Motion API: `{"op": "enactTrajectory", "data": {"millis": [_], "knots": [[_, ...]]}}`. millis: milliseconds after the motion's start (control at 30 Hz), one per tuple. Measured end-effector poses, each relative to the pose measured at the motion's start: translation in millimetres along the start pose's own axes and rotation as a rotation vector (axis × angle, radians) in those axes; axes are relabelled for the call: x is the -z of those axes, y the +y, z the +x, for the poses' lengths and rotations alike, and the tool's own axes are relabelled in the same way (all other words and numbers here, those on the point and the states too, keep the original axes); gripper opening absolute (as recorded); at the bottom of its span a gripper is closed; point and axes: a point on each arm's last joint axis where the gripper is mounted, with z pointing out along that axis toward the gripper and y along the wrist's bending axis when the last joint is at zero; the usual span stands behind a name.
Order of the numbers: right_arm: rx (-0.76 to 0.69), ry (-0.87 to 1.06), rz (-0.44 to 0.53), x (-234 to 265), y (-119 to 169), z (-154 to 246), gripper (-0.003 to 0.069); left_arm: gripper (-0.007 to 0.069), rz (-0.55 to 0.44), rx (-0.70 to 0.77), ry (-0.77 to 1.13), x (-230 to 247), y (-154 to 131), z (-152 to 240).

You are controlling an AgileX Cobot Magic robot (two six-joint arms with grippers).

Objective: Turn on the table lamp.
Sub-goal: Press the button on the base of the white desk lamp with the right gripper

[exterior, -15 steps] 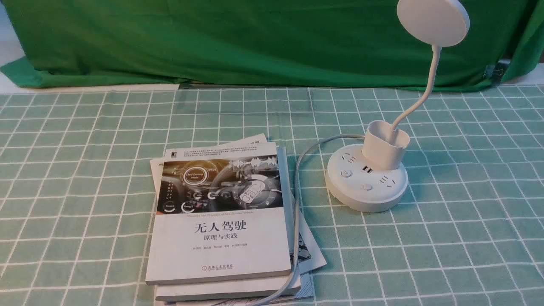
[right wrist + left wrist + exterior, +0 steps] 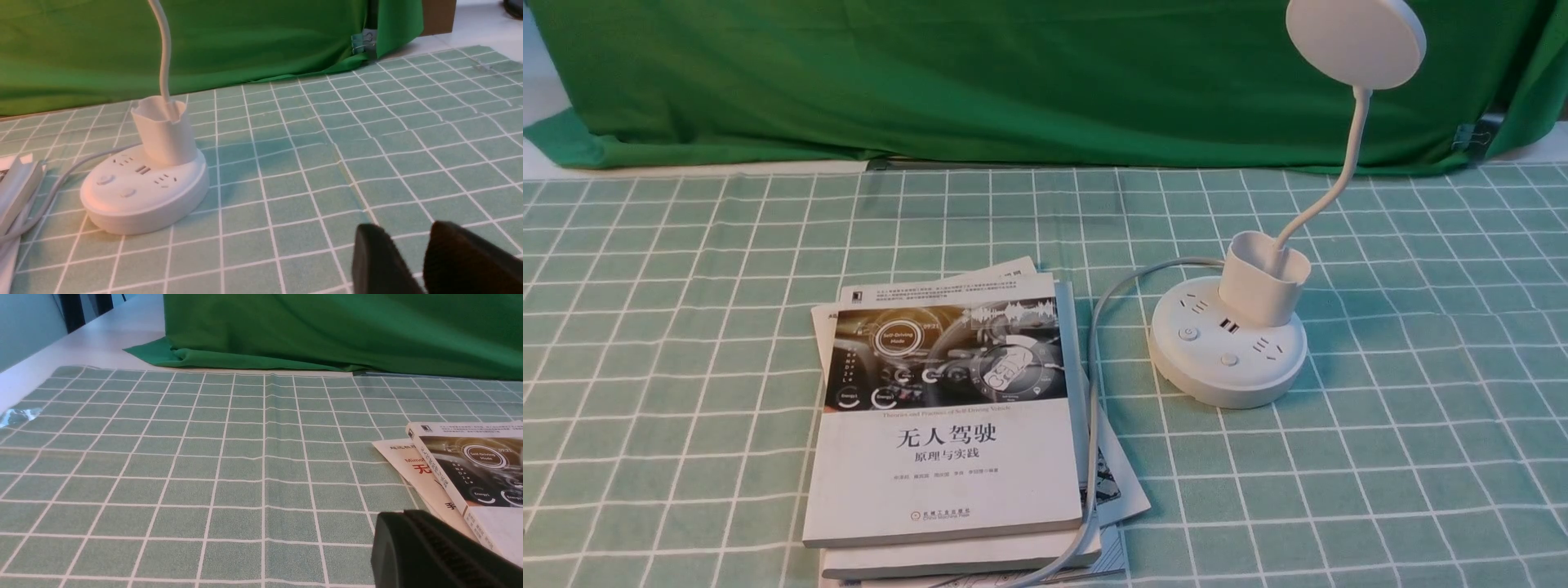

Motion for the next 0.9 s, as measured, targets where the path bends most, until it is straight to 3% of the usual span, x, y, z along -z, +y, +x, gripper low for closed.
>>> {"op": "enactTrajectory", "data": {"millis": [667, 700, 800, 867, 900], "knots": [[-0.027, 0.0, -0.002, 0.1, 0.2, 0.0, 0.0241, 0.0021, 0.0, 0.0, 0.0, 0.0, 0.0, 0.0], [-0.07, 0.0, -0.006, 0.1, 0.6, 0.0, 0.0241, 0.0021, 0.0, 0.0, 0.0, 0.0, 0.0, 0.0], [-0.392, 0.01, -0.033, 0.1, 3.1, 0.3, 0.0241, 0.0021, 0.0, 0.0, 0.0, 0.0, 0.0, 0.0], [-0.689, 0.023, -0.055, 0.2, 5.2, 0.3, 0.0241, 0.0021, 0.0, 0.0, 0.0, 0.0, 0.0, 0.0], [-0.742, 0.025, -0.057, 0.2, 5.6, 0.3, 0.0241, 0.0021, 0.0, 0.0, 0.0, 0.0, 0.0, 0.0]]}}
